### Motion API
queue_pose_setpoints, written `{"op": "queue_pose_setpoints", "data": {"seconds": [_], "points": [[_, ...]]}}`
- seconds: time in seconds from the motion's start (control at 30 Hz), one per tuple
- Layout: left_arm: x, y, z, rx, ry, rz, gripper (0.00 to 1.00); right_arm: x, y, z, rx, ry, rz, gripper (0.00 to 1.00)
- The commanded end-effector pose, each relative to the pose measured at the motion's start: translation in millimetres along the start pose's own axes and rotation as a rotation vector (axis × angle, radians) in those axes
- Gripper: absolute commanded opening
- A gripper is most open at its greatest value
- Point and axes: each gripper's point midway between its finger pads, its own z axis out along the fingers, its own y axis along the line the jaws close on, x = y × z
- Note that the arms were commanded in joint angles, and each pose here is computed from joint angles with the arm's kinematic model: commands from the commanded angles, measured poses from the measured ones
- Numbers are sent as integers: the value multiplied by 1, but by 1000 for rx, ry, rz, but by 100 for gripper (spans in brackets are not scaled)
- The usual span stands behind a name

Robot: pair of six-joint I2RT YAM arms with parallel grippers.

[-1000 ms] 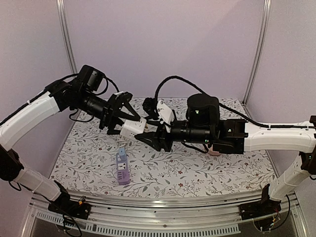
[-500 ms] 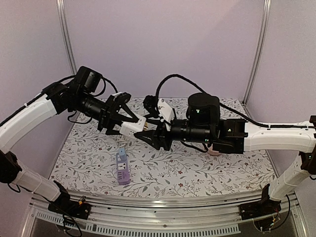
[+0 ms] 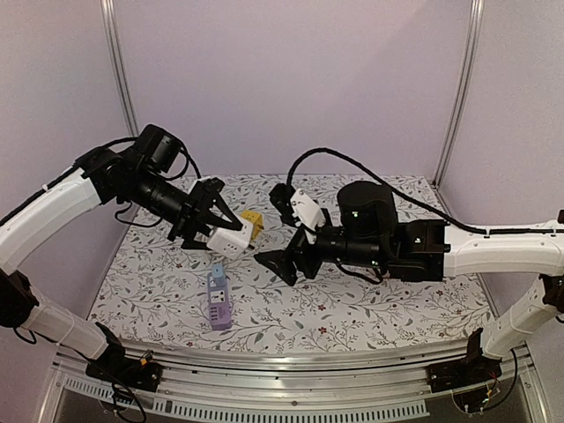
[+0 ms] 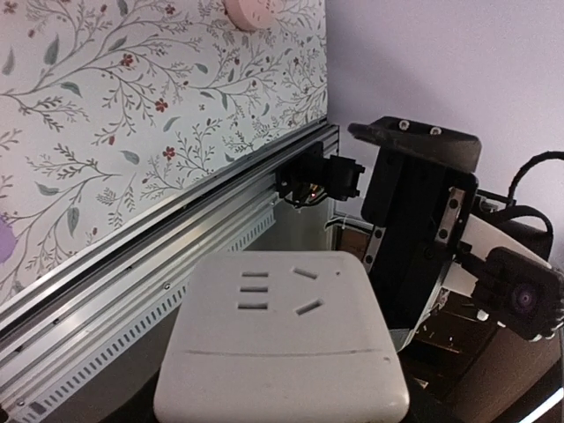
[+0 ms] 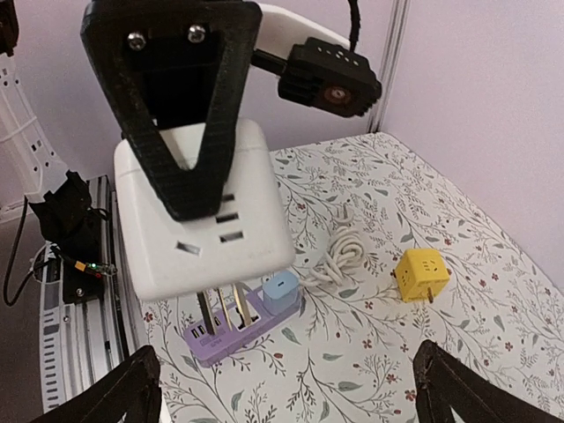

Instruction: Insert the plug

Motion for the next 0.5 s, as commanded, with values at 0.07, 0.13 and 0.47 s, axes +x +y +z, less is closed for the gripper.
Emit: {"op": "queue_pose_setpoints", "data": {"seconds": [0.07, 0.13, 0.47], "points": [[1, 55, -10, -291, -82, -119, 0, 57, -35, -50, 214, 182, 147, 99], [0, 66, -10, -360, -110, -129, 0, 64, -44, -66, 269, 206, 170, 99], [-10, 99, 3, -529, -180, -189, 0, 94, -65, -109, 417, 327, 234, 99]]}}
